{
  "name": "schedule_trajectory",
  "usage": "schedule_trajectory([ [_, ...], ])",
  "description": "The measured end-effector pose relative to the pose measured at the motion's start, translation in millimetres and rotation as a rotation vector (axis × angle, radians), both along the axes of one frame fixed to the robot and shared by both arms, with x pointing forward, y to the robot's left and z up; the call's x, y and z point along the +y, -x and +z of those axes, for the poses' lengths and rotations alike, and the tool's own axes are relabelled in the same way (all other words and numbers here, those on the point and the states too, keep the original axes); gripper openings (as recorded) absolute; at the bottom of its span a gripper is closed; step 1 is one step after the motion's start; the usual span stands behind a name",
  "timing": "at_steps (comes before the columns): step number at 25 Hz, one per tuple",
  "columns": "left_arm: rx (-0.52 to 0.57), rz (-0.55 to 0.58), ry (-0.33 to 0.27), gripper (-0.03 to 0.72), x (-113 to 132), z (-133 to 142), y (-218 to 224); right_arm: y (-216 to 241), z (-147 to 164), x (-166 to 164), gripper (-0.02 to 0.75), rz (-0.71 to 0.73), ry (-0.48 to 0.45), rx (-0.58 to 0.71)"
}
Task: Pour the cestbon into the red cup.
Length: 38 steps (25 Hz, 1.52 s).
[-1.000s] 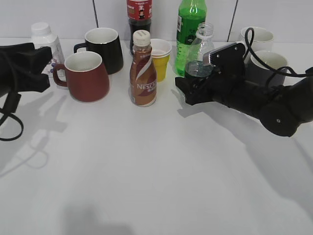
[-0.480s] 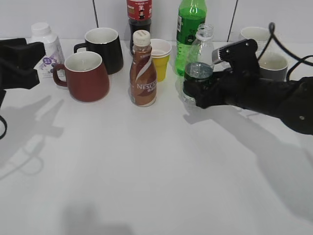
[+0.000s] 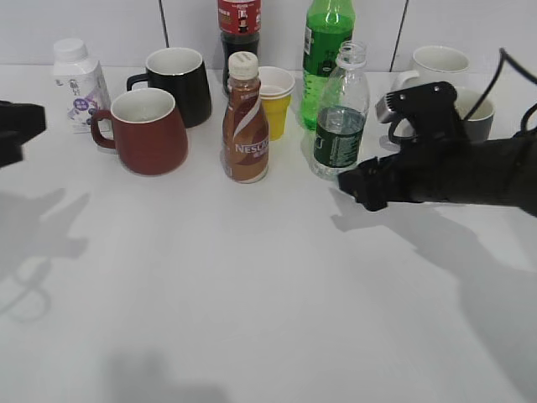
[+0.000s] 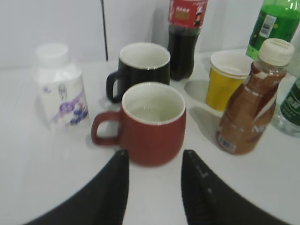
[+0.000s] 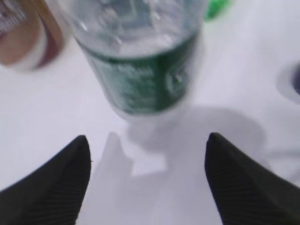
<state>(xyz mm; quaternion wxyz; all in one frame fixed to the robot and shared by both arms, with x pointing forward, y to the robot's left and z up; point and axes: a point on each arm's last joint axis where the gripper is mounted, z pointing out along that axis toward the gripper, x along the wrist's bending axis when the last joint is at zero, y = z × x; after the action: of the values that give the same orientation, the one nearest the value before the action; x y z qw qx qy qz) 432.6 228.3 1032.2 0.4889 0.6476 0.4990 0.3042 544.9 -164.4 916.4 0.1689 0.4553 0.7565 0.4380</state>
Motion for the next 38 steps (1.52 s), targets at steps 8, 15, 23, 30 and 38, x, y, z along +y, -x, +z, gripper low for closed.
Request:
schedule_trajectory([
  [8, 0.308, -0.024, -0.089, 0.288, 10, 38, 35, 9, 21, -18, 0.568, -0.124, 0.125, 0.080],
  [15, 0.472, -0.049, -0.134, 0.288, 25, 54, 83, 23, 52, -39, 0.524, -0.266, 0.234, 0.097],
  [23, 0.627, -0.066, -0.196, 0.288, 40, 50, 124, 65, 84, -58, 0.450, -0.306, 0.331, 0.289],
  [30, 0.520, -0.068, -0.161, 0.288, 49, 58, 147, 121, 122, -55, 0.445, -0.083, 0.257, 0.407],
  [38, 0.304, -0.047, -0.163, 0.288, 70, 45, 188, 204, 150, -82, 0.446, -0.046, 0.205, 0.281],
])
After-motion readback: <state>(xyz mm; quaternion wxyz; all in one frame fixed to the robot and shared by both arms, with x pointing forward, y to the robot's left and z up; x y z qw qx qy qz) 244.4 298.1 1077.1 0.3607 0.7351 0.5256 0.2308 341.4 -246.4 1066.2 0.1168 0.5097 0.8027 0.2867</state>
